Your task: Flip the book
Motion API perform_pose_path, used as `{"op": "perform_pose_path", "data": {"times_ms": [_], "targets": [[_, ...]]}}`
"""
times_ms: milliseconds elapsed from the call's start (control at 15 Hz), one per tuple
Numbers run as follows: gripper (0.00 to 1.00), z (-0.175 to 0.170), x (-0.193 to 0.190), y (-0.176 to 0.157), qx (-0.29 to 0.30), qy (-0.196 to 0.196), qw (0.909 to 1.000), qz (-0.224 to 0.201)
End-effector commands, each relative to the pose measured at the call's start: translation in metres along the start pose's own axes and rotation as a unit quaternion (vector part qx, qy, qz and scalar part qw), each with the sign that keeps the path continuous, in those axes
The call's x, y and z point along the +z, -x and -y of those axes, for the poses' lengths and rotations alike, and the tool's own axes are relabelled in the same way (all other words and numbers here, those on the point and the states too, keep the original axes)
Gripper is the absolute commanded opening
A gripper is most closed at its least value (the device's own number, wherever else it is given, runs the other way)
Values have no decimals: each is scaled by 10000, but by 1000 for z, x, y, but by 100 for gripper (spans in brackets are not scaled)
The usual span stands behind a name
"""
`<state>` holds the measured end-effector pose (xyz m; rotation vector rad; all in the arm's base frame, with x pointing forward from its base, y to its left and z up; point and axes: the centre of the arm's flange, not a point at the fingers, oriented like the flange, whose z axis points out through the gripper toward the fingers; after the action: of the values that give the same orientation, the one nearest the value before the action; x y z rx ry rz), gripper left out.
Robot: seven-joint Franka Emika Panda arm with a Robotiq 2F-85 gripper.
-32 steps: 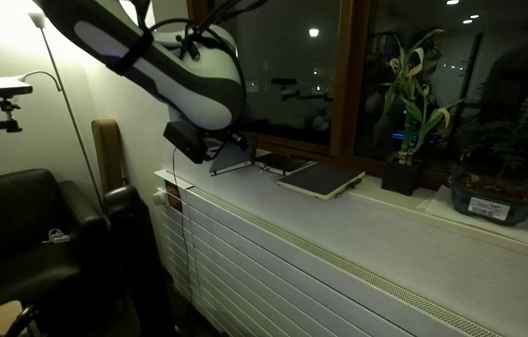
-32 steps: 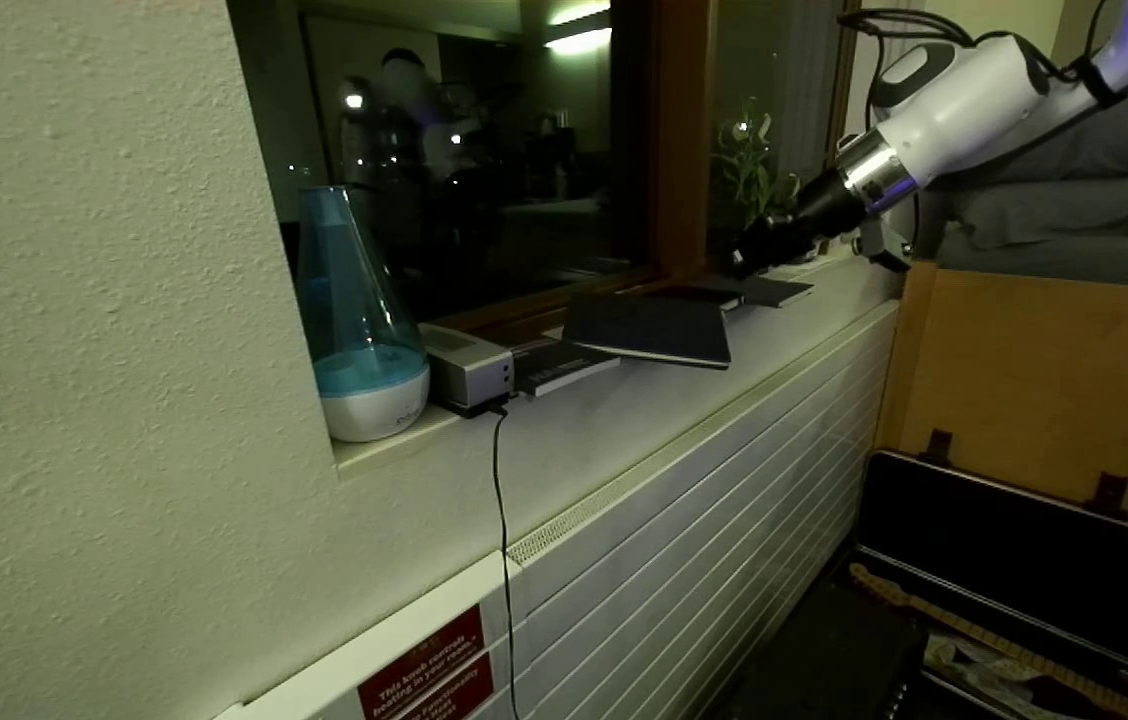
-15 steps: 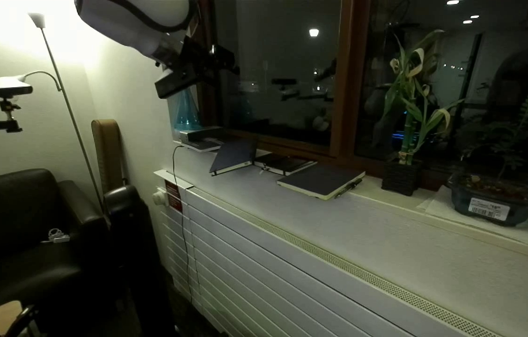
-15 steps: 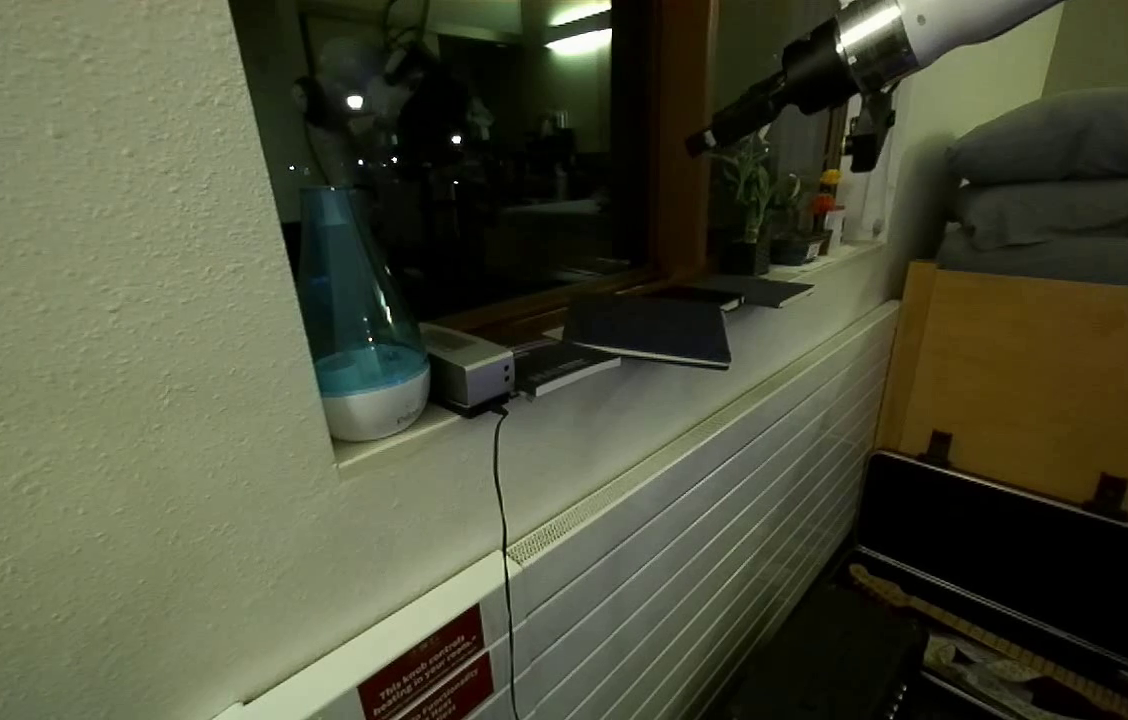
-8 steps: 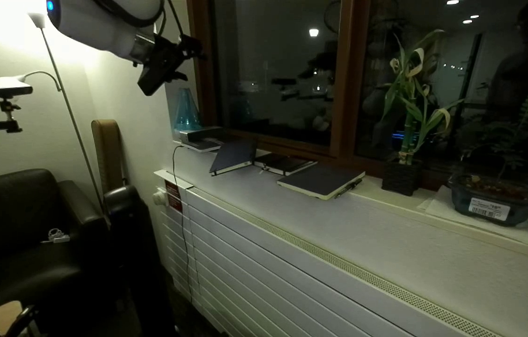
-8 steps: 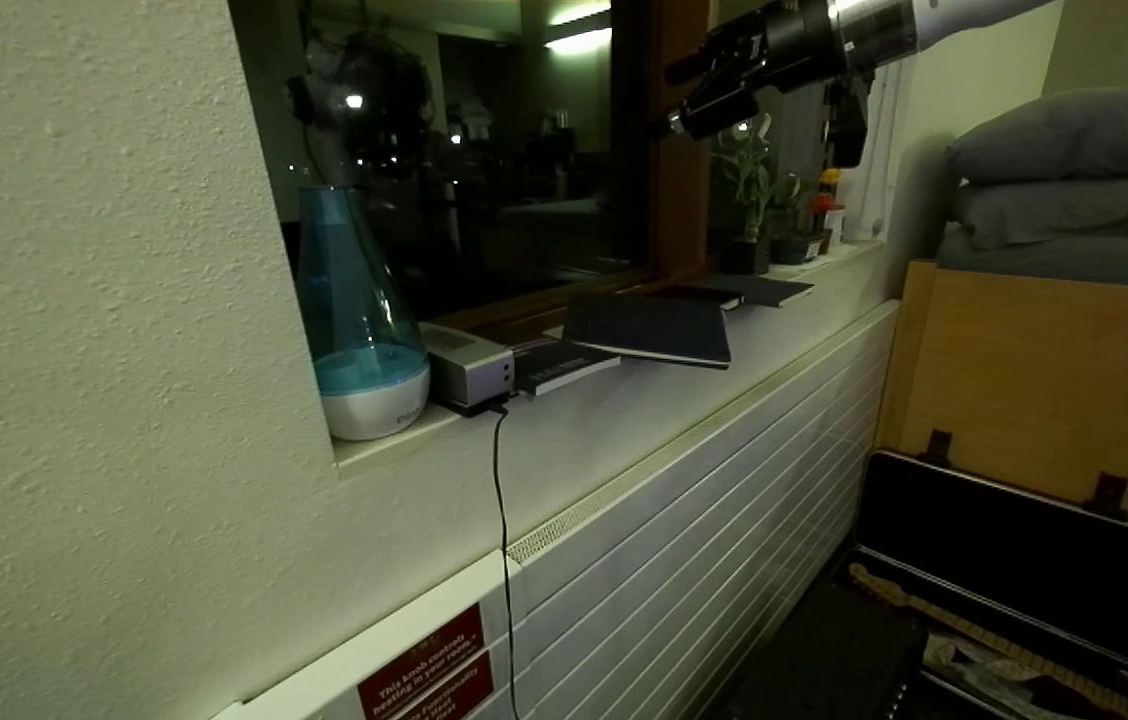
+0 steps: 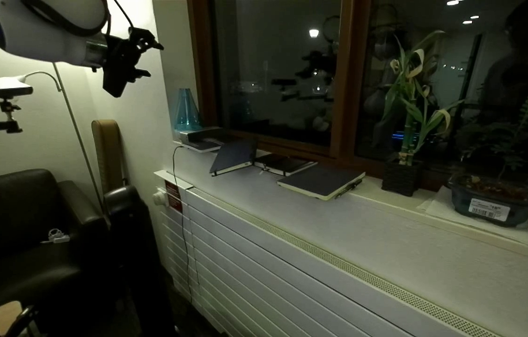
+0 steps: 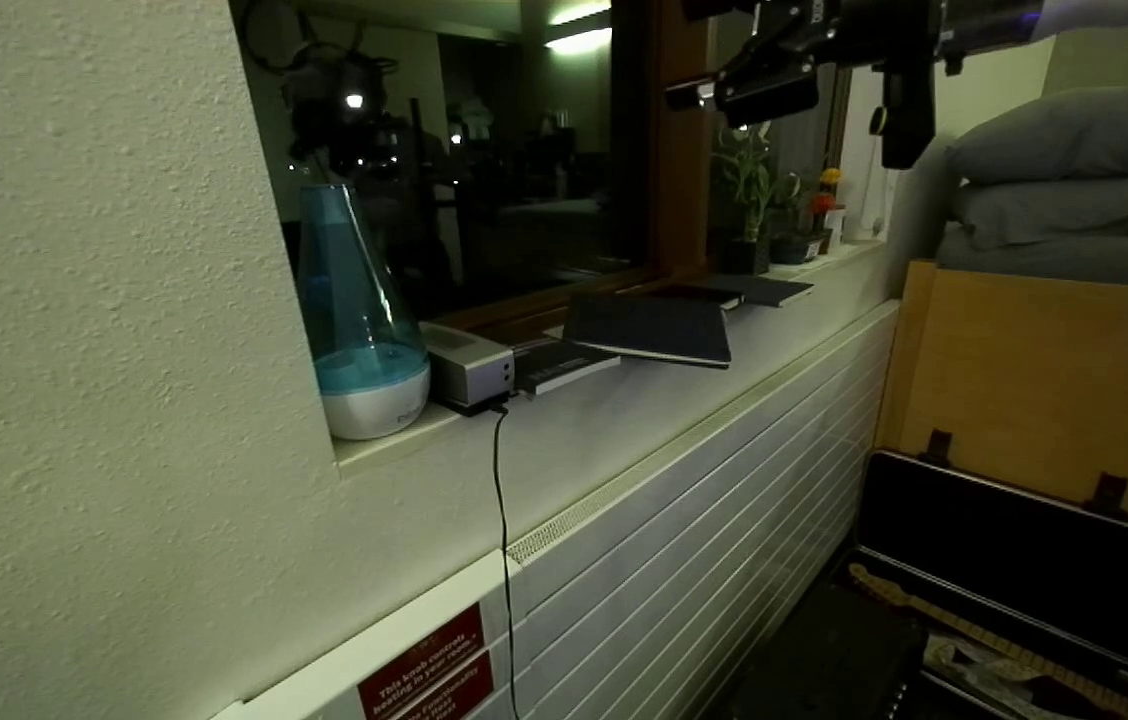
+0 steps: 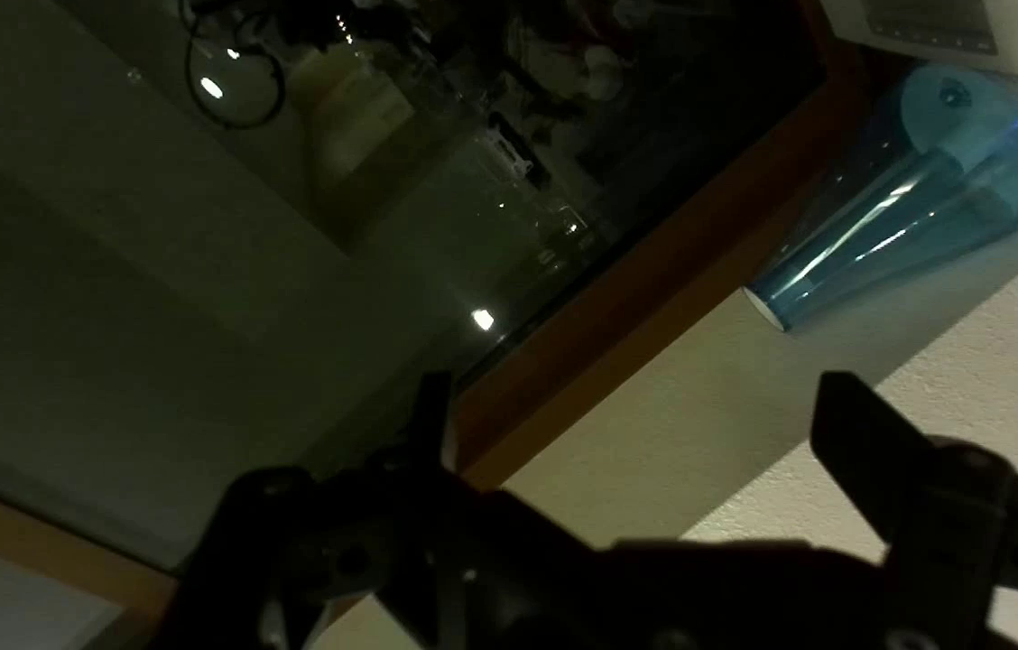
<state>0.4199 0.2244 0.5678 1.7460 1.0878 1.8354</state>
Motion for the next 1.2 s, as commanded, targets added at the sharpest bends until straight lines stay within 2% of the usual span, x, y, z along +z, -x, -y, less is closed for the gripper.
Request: {"op": "perform_pose_path", "data": {"times_ms": [0,400,800,933,1133], "targets": [[100,7,-65,55,-518,367,9978,-187],[100,23,-132,103,-660,601,9960,70],[100,24,-176,150,-397,651,9948,669],[100,20,-184,162,-129,500,9937,995],[100,12,-191,168,430,-15,9859,1617]]}}
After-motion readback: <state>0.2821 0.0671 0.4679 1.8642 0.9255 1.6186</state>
